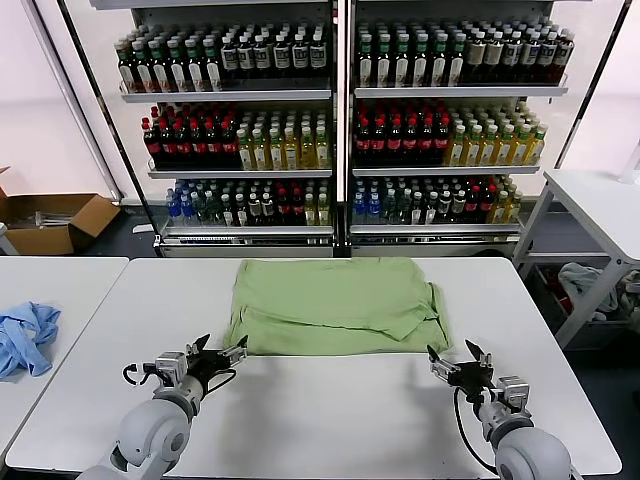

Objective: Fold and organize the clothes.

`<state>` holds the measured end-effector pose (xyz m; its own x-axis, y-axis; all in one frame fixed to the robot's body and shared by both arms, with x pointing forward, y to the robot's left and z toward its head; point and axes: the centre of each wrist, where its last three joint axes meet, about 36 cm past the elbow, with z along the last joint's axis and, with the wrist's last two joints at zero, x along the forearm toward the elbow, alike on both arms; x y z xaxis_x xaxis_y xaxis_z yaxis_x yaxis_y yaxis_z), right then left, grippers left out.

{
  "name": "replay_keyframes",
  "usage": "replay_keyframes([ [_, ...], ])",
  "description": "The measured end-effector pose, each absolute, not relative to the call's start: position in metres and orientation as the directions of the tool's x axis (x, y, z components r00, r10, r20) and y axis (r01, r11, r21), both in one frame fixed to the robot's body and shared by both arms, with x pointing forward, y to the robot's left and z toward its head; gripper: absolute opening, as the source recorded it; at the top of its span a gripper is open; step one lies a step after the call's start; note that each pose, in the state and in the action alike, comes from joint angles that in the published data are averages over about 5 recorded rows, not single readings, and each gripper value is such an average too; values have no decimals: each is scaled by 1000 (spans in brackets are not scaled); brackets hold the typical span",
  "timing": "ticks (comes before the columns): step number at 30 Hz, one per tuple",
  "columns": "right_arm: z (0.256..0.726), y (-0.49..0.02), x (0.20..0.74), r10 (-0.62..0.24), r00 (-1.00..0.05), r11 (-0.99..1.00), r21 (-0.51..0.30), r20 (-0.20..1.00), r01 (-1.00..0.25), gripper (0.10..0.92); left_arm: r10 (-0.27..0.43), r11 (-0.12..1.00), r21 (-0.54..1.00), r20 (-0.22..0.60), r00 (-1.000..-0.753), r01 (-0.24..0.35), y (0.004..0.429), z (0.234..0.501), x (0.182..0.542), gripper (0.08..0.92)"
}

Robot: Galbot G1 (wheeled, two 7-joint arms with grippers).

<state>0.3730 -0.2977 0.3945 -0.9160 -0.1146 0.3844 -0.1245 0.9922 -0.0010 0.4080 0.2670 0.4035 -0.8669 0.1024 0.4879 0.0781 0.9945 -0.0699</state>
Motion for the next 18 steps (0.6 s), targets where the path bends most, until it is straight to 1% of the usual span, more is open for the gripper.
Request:
replay_keyframes([
  [2, 393, -297, 376, -114, -916, 992, -2, 384, -125, 727, 103, 994, -74, 491, -865, 77, 266, 401, 408, 776],
  [6, 391, -296, 382, -114, -916, 992, -8, 383, -127, 637, 110, 994, -80, 497, -861, 81, 264, 398, 408, 662],
  [9, 389, -295, 386, -116, -914, 991, -10, 388, -130, 610, 114, 993, -84, 502, -857, 83, 263, 395, 407, 595],
  [12, 386, -294, 390, -118, -910, 991, -11, 397, -134, 590, 117, 993, -87, 506, -854, 84, 262, 392, 407, 563],
  [16, 381, -293, 395, -121, -905, 990, -19, 408, -140, 567, 123, 992, -90, 511, -851, 90, 261, 390, 406, 541],
  [18, 380, -292, 397, -124, -903, 989, -23, 411, -146, 541, 127, 992, -90, 514, -848, 94, 260, 389, 405, 520],
])
